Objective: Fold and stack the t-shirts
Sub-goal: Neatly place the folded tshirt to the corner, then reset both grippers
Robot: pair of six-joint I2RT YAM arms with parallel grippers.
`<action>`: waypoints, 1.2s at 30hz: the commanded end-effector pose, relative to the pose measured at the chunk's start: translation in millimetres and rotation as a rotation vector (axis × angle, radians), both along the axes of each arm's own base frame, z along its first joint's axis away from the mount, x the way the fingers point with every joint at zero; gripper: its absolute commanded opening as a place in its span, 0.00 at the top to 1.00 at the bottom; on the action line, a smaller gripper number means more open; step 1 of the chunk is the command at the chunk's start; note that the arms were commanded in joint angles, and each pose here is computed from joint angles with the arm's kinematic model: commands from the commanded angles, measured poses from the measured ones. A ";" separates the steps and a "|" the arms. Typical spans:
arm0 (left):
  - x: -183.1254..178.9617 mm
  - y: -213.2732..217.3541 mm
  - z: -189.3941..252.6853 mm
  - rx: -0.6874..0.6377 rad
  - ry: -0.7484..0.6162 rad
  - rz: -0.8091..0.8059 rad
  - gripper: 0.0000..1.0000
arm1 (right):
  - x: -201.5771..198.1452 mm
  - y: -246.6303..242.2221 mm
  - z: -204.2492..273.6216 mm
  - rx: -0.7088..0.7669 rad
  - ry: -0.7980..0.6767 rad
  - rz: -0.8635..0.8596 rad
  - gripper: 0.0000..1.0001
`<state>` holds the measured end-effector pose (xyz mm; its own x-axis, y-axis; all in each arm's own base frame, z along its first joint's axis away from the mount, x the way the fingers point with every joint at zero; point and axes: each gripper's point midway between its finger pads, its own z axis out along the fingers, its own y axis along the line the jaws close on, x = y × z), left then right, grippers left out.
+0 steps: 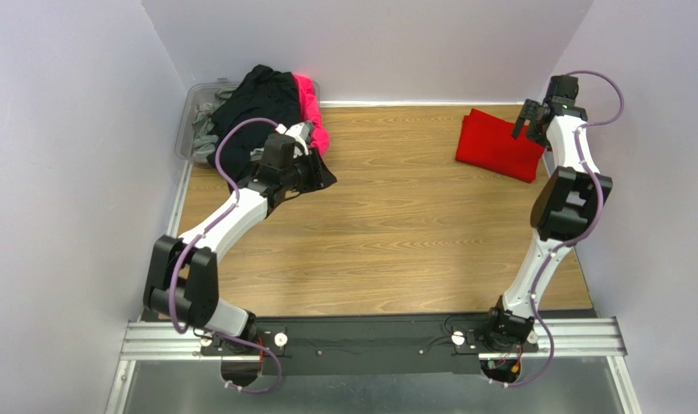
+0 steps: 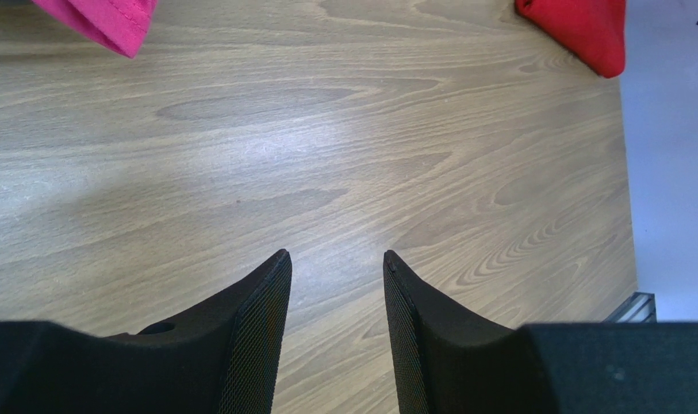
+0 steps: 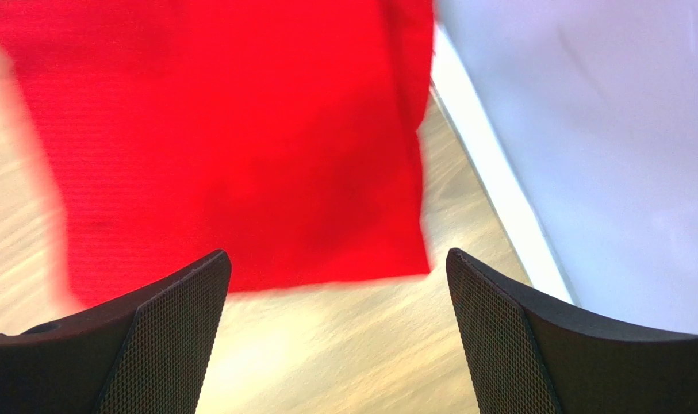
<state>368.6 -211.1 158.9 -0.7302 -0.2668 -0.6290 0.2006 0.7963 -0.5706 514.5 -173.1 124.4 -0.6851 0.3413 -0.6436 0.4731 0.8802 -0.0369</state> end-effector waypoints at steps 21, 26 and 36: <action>-81.4 62.4 62.1 -0.065 -0.221 0.240 0.49 | -192.9 254.5 16.0 0.299 -0.074 0.466 0.00; -94.1 73.1 57.1 -0.075 -0.220 0.284 0.48 | -222.9 254.0 16.8 0.317 -0.103 0.487 0.00; -120.0 93.8 75.9 -0.121 -0.292 0.353 0.48 | -239.2 261.7 26.2 0.364 -0.151 0.520 0.00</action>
<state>255.1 -131.2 231.9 -0.4213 -0.5208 -0.7425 0.1447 0.7696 -0.6219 283.3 81.6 151.1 -0.7256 0.1971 -0.6593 -0.0215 0.9511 0.3080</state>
